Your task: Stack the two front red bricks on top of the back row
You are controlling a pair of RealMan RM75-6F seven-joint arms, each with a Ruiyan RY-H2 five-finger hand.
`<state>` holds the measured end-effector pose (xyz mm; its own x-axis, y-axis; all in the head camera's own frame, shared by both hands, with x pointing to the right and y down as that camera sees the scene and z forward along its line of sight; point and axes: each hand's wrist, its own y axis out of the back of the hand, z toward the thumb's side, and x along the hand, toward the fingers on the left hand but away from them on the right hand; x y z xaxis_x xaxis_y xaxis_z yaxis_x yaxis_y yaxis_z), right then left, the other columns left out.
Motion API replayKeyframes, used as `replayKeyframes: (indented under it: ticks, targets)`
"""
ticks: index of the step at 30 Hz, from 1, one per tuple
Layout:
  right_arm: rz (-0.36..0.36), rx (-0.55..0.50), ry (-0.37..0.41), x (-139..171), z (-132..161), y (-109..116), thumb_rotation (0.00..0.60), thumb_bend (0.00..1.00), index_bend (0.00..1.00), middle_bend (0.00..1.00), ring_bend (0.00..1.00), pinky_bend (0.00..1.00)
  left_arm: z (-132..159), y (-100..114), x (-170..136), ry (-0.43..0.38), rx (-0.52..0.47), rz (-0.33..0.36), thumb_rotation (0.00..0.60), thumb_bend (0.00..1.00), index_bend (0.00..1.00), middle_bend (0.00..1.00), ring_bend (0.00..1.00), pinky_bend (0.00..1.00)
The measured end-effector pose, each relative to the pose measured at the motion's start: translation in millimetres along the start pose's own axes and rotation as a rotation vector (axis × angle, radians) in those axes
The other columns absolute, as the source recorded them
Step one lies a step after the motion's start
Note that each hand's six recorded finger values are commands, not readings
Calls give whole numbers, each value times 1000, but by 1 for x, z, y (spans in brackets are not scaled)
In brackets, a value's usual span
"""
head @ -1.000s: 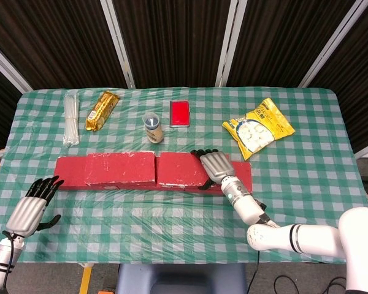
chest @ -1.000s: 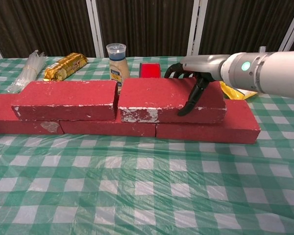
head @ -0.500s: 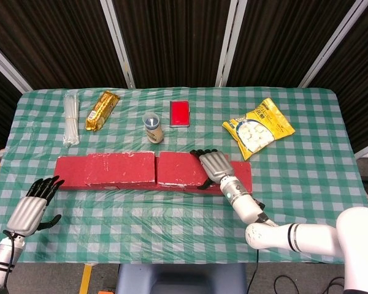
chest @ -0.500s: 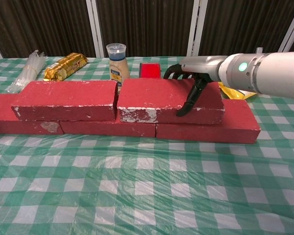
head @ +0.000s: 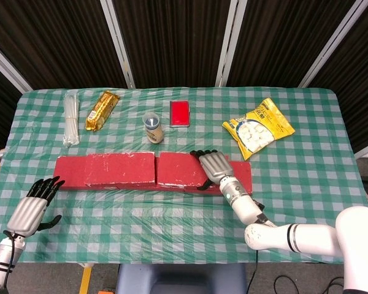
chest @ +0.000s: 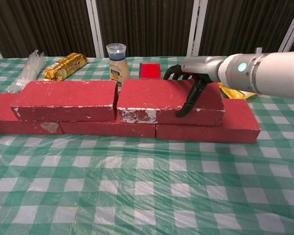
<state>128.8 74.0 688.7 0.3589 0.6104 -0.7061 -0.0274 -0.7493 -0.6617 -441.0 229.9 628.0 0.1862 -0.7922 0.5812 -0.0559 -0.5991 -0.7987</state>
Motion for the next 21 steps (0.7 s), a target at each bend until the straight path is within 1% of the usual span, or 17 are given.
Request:
replayKeyframes:
  ticks: [7, 12, 16, 21]
  targets:
    - [5, -7, 1, 0, -1, 0, 598, 114, 102, 354, 284, 393, 0, 0, 0, 1, -1, -2, 600, 294, 0, 0, 0, 24]
    - [14, -8, -1, 0, -1, -2, 598, 114, 65, 332, 263, 367, 0, -1, 1, 1, 0, -5, 600, 294, 0, 0, 0, 24]
    - [15, -5, -2, -1, 0, -2, 598, 114, 7, 302, 232, 337, 0, -1, 1, 1, -1, -5, 600, 293, 0, 0, 0, 24]
    - [32, -13, -9, 0, -1, -3, 599, 114, 0, 270, 204, 314, 0, -2, 1, 0, -4, -10, 600, 294, 0, 0, 0, 24]
